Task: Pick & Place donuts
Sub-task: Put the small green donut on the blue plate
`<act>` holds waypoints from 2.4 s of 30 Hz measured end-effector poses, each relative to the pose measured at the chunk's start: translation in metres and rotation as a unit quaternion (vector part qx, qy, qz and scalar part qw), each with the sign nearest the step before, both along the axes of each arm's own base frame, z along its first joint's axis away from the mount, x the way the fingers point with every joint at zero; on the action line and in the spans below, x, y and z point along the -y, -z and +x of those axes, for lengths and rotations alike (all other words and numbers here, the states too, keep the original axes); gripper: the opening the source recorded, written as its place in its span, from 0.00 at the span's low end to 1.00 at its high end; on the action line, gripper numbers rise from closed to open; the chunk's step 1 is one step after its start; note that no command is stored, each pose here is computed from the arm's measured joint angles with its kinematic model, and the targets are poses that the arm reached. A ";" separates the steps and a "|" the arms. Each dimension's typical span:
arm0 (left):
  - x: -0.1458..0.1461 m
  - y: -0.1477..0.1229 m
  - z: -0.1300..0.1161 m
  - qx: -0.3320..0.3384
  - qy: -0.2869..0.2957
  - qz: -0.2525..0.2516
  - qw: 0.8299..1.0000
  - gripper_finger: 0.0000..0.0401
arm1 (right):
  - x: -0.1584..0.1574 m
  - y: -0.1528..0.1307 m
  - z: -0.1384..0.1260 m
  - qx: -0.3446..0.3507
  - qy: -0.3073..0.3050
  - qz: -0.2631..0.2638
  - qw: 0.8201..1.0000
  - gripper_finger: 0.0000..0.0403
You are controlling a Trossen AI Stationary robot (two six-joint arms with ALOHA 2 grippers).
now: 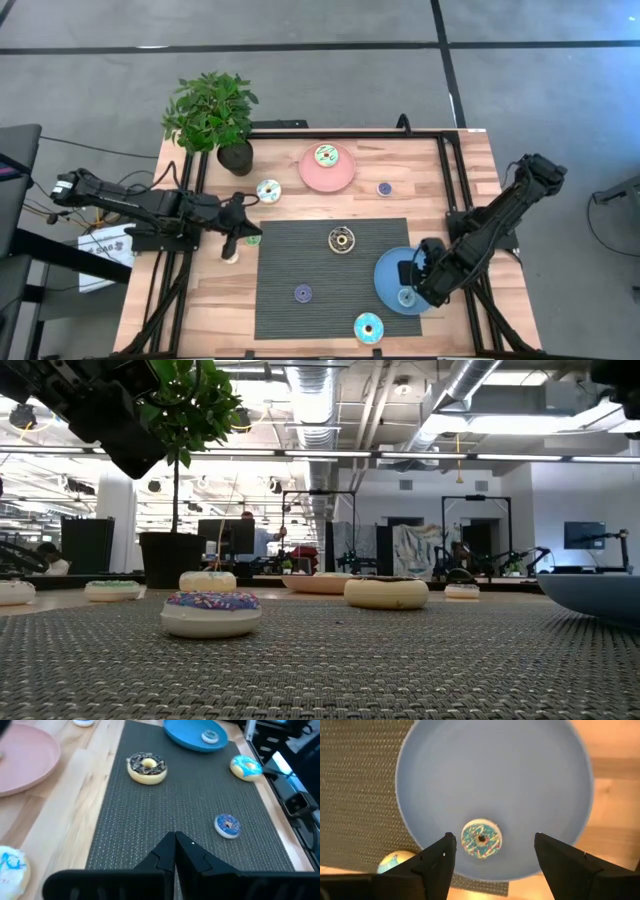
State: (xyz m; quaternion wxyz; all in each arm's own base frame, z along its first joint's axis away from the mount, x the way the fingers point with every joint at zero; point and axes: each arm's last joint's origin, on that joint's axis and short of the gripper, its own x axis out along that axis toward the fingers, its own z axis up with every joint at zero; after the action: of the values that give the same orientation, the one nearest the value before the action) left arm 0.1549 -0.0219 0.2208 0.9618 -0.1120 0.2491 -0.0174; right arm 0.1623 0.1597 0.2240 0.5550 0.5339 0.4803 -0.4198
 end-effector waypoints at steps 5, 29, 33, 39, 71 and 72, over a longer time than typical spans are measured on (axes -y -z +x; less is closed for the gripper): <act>-0.002 0.000 0.000 -0.002 -0.040 -0.006 0.999 0.04 | 0.001 0.000 0.001 0.013 0.002 -0.012 1.000 0.65; -0.017 0.016 -0.002 -0.096 -0.165 -0.067 0.979 0.51 | 0.031 0.000 0.027 0.020 -0.041 -0.037 0.998 0.65; -0.020 0.023 0.005 -0.190 -0.187 -0.076 0.961 0.51 | 0.038 0.000 0.032 0.020 -0.051 -0.042 0.998 0.65; -0.019 0.031 0.028 -0.297 -0.160 -0.082 0.938 0.51 | 0.047 0.000 0.038 0.022 -0.055 -0.047 0.997 0.65; -0.020 0.050 0.058 -0.368 -0.066 -0.026 0.927 0.71 | 0.049 -0.001 0.043 0.037 -0.087 -0.049 0.994 0.65; -0.019 0.050 0.058 -0.367 -0.069 -0.015 0.928 0.71 | 0.049 -0.001 0.043 0.037 -0.087 -0.049 0.994 0.65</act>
State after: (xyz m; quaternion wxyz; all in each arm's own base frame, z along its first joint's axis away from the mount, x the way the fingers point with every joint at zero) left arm 0.2126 -0.0031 0.1708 0.8004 -0.1415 0.5759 0.0877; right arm 0.2052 0.1104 0.2249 0.6323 0.4772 0.4833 -0.3727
